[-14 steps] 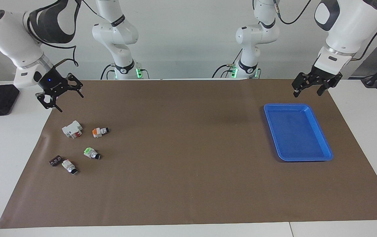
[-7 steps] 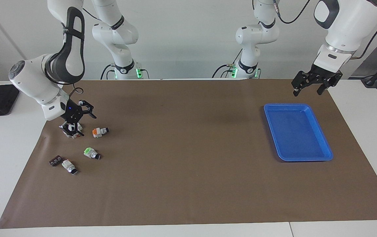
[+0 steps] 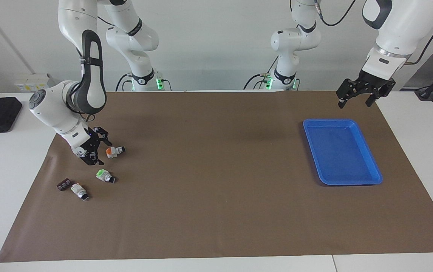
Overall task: Turn and place switch with both arms
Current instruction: 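Reach the right gripper down to the white-and-orange switch, then close the right gripper on the white-and-orange switch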
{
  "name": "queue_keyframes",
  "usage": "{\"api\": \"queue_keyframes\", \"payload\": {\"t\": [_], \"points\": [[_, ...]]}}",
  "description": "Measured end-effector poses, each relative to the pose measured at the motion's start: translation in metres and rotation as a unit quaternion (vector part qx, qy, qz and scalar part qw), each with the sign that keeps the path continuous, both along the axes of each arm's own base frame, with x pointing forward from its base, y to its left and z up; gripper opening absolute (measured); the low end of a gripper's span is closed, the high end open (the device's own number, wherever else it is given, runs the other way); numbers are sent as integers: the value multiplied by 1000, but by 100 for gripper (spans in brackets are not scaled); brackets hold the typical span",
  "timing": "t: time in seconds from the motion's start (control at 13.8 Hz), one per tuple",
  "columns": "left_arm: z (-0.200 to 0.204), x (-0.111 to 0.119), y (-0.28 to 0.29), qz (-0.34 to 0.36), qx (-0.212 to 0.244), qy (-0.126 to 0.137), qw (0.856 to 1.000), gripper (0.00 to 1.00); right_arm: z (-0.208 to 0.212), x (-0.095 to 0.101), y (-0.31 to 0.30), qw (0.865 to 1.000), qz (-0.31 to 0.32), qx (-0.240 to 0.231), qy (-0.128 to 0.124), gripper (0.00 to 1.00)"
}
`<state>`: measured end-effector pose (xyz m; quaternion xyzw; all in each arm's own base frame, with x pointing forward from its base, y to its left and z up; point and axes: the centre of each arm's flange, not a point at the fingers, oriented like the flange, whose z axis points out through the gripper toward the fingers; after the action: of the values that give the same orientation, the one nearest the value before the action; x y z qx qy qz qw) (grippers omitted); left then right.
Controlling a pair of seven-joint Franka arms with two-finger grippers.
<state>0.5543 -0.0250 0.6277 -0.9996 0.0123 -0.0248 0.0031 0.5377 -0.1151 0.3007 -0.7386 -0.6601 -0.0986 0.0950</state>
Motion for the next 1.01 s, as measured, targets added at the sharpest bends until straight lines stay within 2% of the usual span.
{"api": "queue_keyframes", "payload": {"t": [0.43,0.65,0.72,0.79,0.87,0.94,1.01], "points": [[0,0,0,0,0,0,1000,100,-8,-9,-2,1000,28,7,9,100],[0,0,0,0,0,0,1000,100,-13,-13,-1,999,39,8,12,96],[0,0,0,0,0,0,1000,100,-14,-14,-1,999,42,9,12,86],[0,0,0,0,0,0,1000,100,-14,-15,-1,999,44,9,12,86],[0,0,0,0,0,0,1000,100,-14,-15,0,999,47,9,11,78],[0,0,1,1,0,0,1000,100,-14,-15,0,999,48,9,10,67],[0,0,1,1,0,0,1000,100,-13,-15,1,999,48,9,10,50]]}}
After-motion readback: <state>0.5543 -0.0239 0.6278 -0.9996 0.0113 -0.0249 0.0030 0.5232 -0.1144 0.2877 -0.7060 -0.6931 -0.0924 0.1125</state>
